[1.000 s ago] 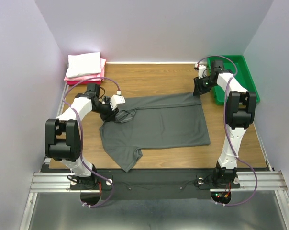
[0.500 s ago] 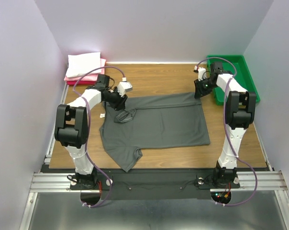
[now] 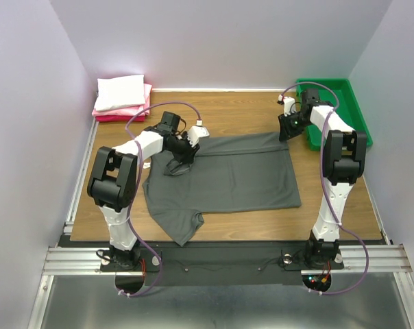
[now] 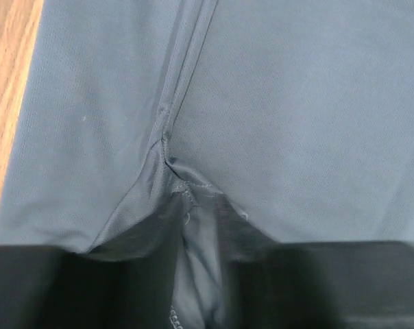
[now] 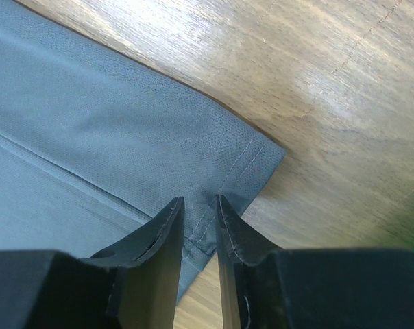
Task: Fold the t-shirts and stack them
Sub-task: Fold the tshirt
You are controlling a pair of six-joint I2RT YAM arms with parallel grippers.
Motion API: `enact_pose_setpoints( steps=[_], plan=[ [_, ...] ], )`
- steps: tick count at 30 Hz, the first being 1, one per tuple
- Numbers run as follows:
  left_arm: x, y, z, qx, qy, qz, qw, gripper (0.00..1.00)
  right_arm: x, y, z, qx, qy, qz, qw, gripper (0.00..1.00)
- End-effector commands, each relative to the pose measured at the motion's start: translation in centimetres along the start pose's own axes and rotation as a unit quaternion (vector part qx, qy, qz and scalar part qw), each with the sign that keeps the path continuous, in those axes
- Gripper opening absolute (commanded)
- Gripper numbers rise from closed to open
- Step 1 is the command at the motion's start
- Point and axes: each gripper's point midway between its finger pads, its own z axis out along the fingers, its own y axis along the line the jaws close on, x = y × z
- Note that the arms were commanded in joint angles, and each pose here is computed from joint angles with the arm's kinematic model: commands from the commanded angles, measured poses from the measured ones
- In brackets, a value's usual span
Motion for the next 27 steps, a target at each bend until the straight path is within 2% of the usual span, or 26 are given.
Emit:
enact_pose_setpoints(
  steps=[1,5,12,15,22,27],
  plan=[
    [-1.7,-0.2,-2.4,-0.017,-0.02,0.008,1.0,0.43,-1.3,0.6,-1.5,0.003,-0.014,-0.019,1.0,0.31],
    [-2.3,1.6,-3.7,-0.048,-0.025,0.002,0.999,0.49,-1.4,0.8,-1.5,-0.002,-0.017,-0.015,1.0,0.31],
    [0.6,3.5,-2.2,-0.063,0.029,-0.008,0.998,0.5,-1.5,0.7,-1.6,0.001,-0.016,-0.016,1.0,0.31],
    [0.9,2.9,-1.9,-0.046,0.033,-0.008,0.998,0.43,-1.5,0.6,-1.5,0.003,-0.014,-0.018,1.0,0.31],
    [1.0,0.1,-1.2,0.013,0.038,0.005,0.999,0.16,-1.2,0.5,-1.1,0.0,-0.009,-0.016,1.0,0.31],
    [0.9,-1.5,-0.8,0.036,0.033,0.009,0.999,0.11,-1.1,0.5,-1.1,0.001,-0.007,-0.017,1.0,0.3]
  ],
)
